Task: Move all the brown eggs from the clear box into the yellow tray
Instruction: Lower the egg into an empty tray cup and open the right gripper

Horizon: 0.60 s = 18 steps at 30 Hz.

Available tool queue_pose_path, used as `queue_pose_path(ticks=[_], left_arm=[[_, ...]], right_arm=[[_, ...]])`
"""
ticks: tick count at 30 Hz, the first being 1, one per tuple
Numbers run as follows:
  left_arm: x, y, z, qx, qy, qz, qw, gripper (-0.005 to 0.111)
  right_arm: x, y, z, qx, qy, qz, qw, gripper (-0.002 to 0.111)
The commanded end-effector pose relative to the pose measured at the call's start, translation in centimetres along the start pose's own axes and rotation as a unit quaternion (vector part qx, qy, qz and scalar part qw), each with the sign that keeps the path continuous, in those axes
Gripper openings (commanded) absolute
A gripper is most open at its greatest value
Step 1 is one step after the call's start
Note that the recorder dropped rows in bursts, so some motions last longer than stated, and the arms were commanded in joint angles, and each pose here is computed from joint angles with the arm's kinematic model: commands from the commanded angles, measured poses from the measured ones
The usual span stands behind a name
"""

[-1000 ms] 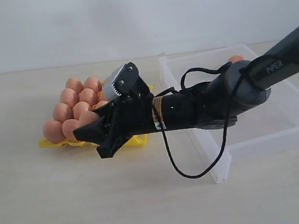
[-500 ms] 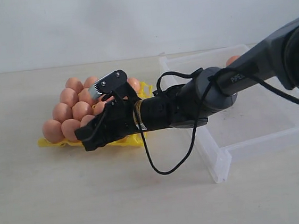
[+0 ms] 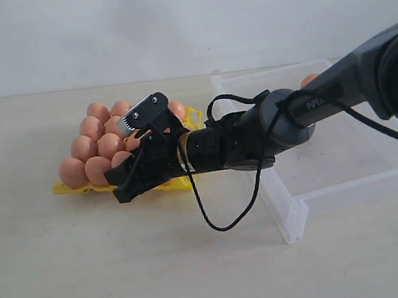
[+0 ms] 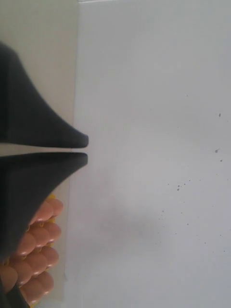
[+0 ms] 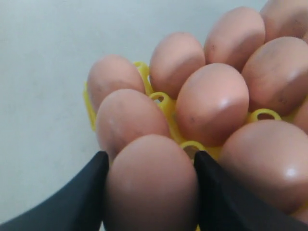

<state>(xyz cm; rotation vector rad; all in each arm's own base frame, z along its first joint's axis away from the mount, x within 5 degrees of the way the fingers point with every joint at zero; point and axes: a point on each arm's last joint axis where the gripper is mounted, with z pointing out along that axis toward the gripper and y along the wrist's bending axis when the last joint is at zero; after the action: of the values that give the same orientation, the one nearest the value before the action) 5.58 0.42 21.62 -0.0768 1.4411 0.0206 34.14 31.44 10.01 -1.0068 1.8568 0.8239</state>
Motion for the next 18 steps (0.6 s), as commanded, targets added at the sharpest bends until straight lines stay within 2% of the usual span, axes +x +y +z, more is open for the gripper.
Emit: queue_pose_path(ticks=[1, 11, 18], left_arm=[[-0.15, -0.01, -0.01, 0.001, -0.005, -0.001, 1.0, 0.004], [-0.15, -0.01, -0.01, 0.001, -0.005, -0.001, 1.0, 0.004], [-0.15, -0.01, -0.01, 0.001, -0.005, -0.001, 1.0, 0.004]], right_arm=[[-0.11, -0.61, -0.01, 0.032, 0.0, 0.021, 0.999, 0.0], [-0.21, -0.74, -0.02, 0.039, -0.005, 0.013, 0.999, 0.0], [-0.27, -1.39, -0.1, 0.075, -0.008, 0.002, 0.997, 0.0]])
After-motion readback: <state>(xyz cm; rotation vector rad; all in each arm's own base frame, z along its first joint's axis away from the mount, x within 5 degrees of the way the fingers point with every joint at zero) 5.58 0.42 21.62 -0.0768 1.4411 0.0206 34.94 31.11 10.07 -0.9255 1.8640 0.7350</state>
